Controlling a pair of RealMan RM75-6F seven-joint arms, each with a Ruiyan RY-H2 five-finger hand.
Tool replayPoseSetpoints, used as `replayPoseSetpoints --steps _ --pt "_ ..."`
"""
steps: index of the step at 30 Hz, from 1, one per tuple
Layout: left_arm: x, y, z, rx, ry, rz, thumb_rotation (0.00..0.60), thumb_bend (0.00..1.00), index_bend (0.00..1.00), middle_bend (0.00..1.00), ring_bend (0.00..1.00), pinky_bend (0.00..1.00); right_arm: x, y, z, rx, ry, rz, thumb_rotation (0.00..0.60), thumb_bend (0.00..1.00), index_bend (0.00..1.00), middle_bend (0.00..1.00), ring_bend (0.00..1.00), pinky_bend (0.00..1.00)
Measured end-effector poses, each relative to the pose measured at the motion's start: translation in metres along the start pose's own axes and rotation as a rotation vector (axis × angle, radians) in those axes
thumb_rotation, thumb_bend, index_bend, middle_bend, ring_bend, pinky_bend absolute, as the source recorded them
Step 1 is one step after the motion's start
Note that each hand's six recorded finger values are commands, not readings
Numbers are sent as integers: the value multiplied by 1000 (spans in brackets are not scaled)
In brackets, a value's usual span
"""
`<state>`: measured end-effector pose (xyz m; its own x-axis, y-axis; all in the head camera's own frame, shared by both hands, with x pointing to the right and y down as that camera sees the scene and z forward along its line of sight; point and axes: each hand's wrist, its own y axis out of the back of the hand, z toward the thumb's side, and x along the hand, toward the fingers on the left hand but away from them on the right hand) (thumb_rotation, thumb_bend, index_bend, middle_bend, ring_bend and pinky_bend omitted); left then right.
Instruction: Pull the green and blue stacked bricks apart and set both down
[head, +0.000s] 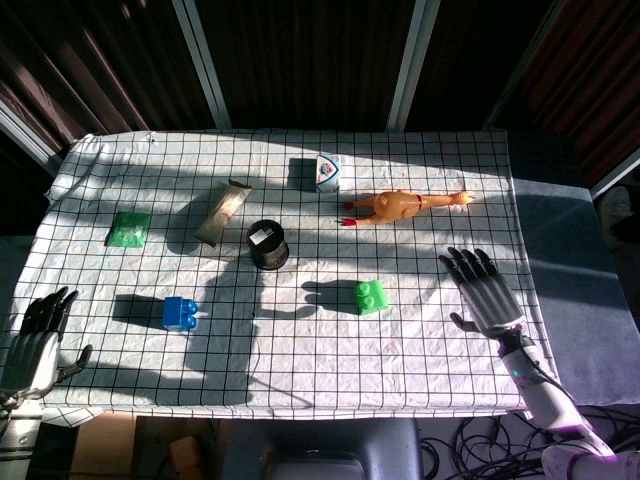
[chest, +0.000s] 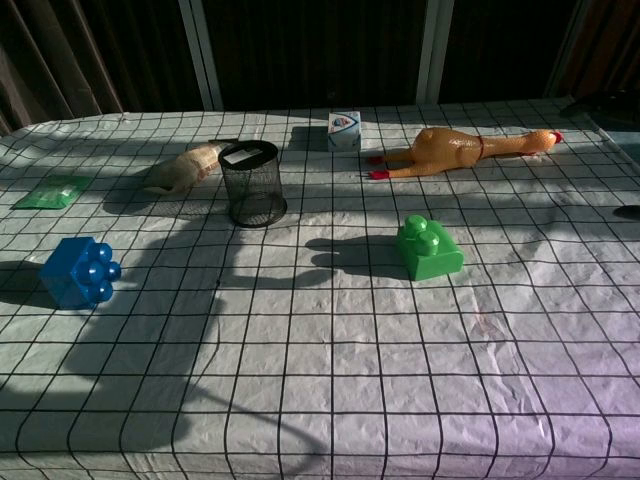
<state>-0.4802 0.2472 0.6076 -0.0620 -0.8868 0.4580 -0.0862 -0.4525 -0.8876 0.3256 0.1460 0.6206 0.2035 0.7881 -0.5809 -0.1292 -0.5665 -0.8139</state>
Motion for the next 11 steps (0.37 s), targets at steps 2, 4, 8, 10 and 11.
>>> replayPoseSetpoints --steps 2,4,8,10,11 --pt "-13 4 -10 51 56 -12 600 347 0 0 0 0 26 1 -25 7 -97 -60 600 180 0 0 0 0" --pt "-23 8 -15 70 86 -24 600 348 0 0 0 0 53 -1 -47 4 -185 -103 600 179 0 0 0 0" --pt "-32 13 -16 79 88 -18 600 349 0 0 0 0 102 -11 -81 15 -305 -150 600 180 0 0 0 0" --pt "-32 13 -14 73 78 -17 600 348 0 0 0 0 106 -13 -84 5 -306 -157 600 179 0 0 0 0" --pt "-32 13 -13 67 70 -19 600 347 0 0 0 0 107 -13 -83 -1 -300 -155 600 179 0 0 0 0"
